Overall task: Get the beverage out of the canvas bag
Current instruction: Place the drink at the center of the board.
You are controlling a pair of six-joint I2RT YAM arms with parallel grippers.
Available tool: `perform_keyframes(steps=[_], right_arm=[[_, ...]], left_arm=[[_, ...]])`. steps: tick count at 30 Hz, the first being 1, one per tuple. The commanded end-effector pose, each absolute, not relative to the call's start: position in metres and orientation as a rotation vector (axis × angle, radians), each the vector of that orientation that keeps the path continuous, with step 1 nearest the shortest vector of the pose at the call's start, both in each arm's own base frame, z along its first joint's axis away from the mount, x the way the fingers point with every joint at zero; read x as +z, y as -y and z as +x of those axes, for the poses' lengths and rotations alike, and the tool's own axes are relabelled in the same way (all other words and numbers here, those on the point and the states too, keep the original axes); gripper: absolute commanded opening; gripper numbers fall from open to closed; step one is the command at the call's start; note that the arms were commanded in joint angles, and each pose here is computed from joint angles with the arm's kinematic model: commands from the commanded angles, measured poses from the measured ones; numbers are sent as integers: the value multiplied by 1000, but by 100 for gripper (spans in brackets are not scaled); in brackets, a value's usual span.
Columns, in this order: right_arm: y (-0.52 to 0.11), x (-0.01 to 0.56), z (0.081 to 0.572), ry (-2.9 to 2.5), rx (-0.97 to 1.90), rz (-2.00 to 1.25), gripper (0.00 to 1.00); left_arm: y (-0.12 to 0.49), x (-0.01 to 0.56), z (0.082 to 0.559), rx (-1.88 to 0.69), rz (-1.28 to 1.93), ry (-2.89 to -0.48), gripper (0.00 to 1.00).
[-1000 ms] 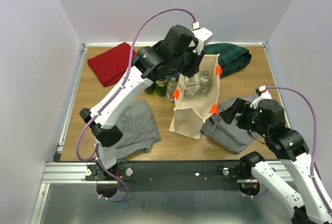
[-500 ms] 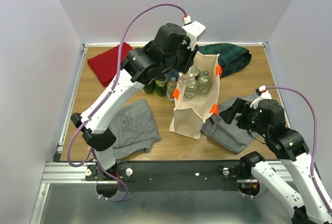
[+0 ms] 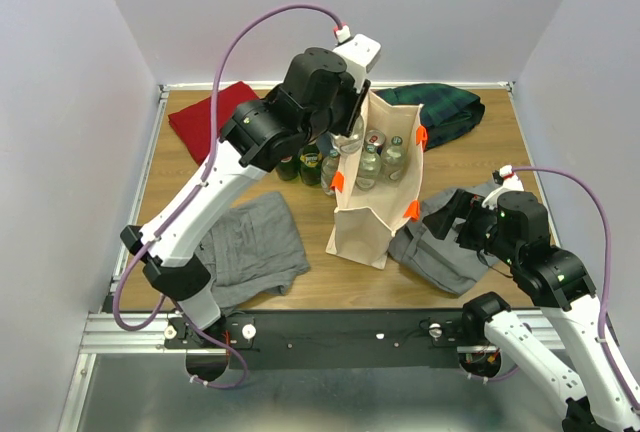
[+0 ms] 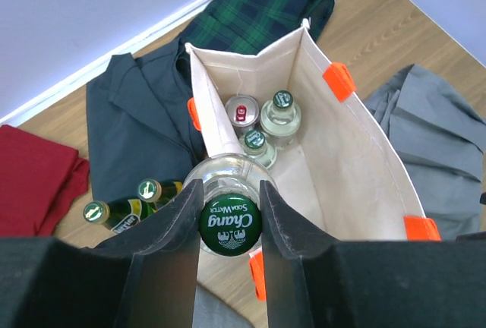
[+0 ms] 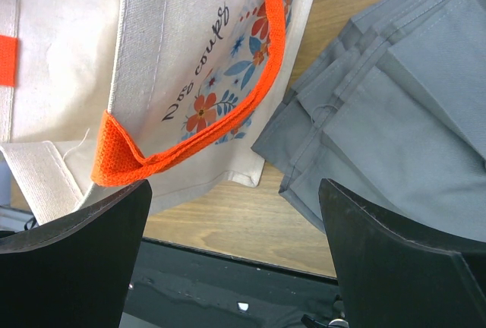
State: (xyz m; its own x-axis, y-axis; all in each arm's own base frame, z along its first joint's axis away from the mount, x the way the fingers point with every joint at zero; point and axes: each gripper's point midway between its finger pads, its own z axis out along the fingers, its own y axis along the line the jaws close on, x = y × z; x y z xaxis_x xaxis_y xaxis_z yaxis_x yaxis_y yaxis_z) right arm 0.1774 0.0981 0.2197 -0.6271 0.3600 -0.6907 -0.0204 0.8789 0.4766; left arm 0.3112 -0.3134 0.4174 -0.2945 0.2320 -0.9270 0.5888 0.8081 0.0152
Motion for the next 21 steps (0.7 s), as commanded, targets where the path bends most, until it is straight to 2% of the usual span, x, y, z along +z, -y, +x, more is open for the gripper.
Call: perform_keyframes(steps=[1, 14, 21], right_arm=[[-95, 216, 176, -2198, 546, 259, 100], [-96, 214, 176, -2207, 549, 252, 100], [-98, 211, 177, -2227, 544, 244, 100]], left_arm=[[294, 508, 309, -477, 425, -1617, 0], [258, 502, 310, -366, 315, -1623, 0], [236, 470, 310, -325, 276, -1675, 0]])
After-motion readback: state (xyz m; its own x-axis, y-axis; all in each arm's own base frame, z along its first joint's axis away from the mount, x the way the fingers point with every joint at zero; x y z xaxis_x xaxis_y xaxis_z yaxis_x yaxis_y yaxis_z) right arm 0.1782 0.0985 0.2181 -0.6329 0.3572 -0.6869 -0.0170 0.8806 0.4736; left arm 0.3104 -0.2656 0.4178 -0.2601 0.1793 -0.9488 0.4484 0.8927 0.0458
